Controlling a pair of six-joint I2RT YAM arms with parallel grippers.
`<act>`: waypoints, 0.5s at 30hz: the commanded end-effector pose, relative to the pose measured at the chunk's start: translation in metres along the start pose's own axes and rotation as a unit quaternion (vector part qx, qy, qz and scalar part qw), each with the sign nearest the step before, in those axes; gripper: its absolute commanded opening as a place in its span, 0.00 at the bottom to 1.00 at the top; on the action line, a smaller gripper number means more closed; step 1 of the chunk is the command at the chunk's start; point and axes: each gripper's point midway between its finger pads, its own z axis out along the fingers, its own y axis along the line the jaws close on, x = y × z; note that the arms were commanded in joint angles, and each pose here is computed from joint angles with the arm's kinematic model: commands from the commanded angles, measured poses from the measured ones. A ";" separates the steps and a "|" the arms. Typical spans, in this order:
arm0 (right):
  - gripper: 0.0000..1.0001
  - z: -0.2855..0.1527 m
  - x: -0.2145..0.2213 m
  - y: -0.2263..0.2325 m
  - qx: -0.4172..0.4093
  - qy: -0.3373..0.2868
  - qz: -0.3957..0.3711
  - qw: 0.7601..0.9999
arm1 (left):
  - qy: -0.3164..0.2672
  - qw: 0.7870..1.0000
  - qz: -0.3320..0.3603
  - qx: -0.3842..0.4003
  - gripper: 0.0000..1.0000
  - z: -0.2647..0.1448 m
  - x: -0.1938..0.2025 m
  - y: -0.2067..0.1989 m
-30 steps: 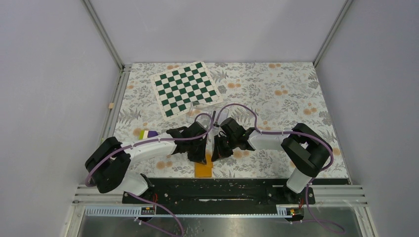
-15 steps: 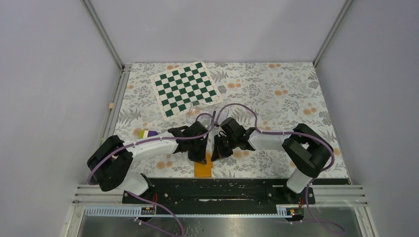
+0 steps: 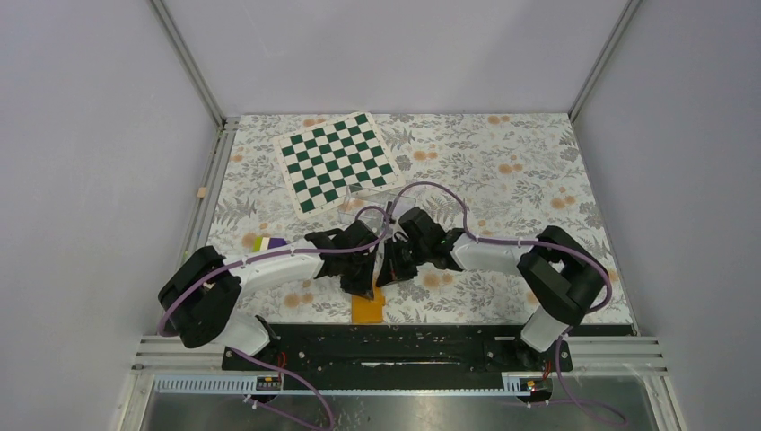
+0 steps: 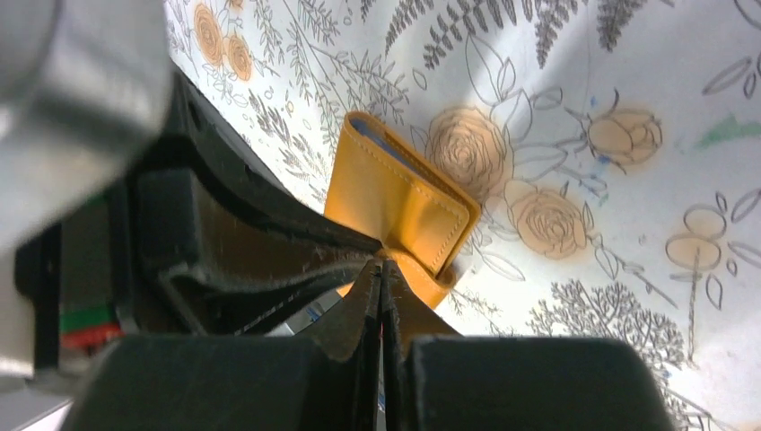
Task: Put the credit cards into the card holder
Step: Close the card holder at the center of the board.
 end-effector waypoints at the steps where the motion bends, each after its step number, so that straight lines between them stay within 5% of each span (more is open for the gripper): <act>1: 0.00 0.013 -0.015 0.013 -0.011 -0.002 -0.006 1.000 | -0.007 1.000 0.003 -0.004 0.00 -0.001 0.000 0.001; 15: 0.00 0.031 0.015 -0.029 0.081 0.052 0.002 0.995 | -0.021 0.999 -0.016 -0.027 0.00 -0.005 -0.001 0.011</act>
